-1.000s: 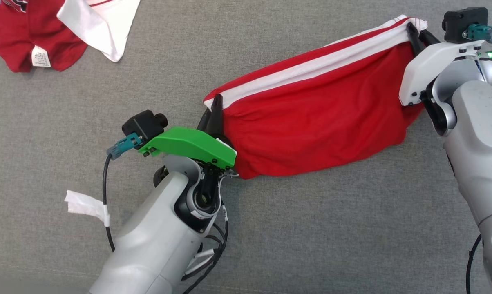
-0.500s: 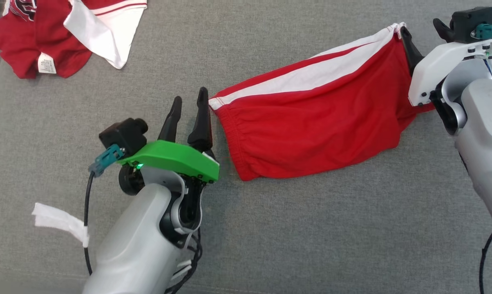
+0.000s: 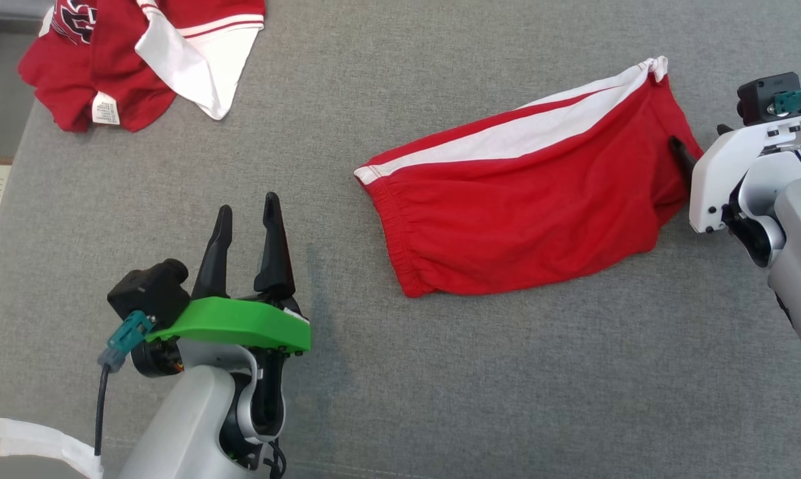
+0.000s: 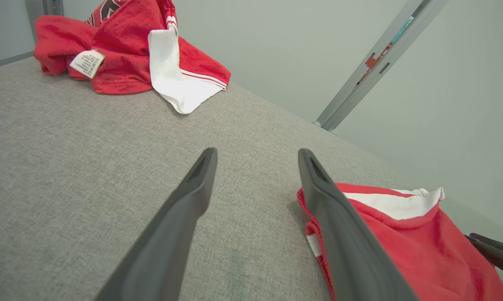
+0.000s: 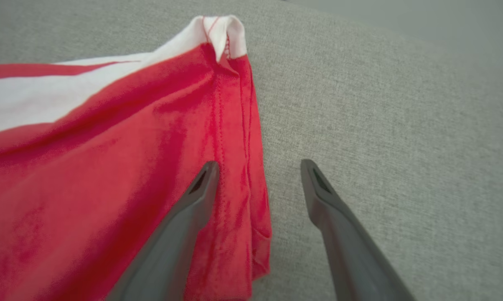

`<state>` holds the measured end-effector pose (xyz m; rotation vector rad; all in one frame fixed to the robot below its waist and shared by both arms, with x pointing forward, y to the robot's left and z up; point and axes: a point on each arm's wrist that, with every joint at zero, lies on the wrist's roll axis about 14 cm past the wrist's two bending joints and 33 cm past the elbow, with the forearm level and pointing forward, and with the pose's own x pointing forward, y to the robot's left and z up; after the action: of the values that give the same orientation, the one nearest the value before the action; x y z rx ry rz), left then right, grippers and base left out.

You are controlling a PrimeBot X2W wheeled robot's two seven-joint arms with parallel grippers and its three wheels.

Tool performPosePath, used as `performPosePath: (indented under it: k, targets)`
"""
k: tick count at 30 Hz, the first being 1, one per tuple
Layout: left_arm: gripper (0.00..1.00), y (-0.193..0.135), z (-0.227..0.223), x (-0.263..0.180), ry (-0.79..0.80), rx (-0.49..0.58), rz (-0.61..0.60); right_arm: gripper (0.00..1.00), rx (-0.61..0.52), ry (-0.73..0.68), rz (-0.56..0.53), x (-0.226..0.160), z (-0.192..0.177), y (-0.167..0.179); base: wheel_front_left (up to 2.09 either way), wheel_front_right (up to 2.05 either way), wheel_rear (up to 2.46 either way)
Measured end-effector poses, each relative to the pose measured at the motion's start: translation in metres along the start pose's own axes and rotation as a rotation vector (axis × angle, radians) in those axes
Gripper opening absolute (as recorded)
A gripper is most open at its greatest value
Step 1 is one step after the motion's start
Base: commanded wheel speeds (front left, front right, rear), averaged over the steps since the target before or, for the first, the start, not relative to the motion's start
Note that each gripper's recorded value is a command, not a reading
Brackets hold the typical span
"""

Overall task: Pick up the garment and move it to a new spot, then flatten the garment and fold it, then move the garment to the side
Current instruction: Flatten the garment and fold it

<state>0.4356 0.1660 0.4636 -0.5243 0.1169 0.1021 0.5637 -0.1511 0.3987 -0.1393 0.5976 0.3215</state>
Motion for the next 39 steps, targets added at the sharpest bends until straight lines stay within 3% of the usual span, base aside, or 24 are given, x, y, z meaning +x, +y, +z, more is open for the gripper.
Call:
performPosePath:
  k: [3,4,5,9,10,11,16,27,32,39]
  targets:
    - [1.00,0.008,0.003,-0.003,-0.014,0.018,0.023,1.00,0.009,0.046,0.011,0.004,-0.011,0.004,0.00,0.00,0.00]
    - [1.00,0.012,0.004,-0.005,-0.016,0.025,0.034,0.93,0.013,0.059,0.019,0.005,-0.014,0.007,0.00,0.00,0.00]
    - [1.00,0.015,0.003,-0.006,-0.015,0.031,0.042,0.55,0.018,0.067,0.027,0.007,-0.015,0.010,0.00,0.00,0.00]
    - [1.00,0.019,0.004,-0.009,-0.020,0.071,0.048,0.19,0.025,0.079,0.042,0.009,-0.017,0.015,0.00,0.00,0.00]
    - [1.00,0.019,0.004,-0.010,-0.021,0.075,0.048,0.06,0.026,0.078,0.043,0.008,-0.017,0.016,0.00,0.00,0.00]
    - [1.00,0.019,0.004,-0.010,-0.022,0.083,0.046,0.00,0.031,0.071,0.044,0.008,-0.016,0.016,0.00,0.00,0.00]
    - [1.00,0.019,0.006,-0.010,-0.029,0.151,0.031,0.00,0.093,0.007,0.026,0.001,-0.012,0.011,0.00,0.00,0.00]
    - [1.00,-0.010,-0.012,-0.010,0.018,0.151,-0.072,0.00,0.252,-0.112,-0.150,-0.056,-0.041,-0.055,0.00,0.00,0.00]
    - [1.00,-0.029,-0.027,-0.012,0.061,0.159,-0.135,0.00,0.339,-0.125,-0.201,-0.084,-0.072,-0.062,0.00,0.00,0.00]
    - [1.00,-0.055,-0.034,-0.012,0.081,0.172,-0.211,0.00,0.391,-0.179,-0.248,-0.110,-0.079,-0.070,0.00,0.00,0.00]
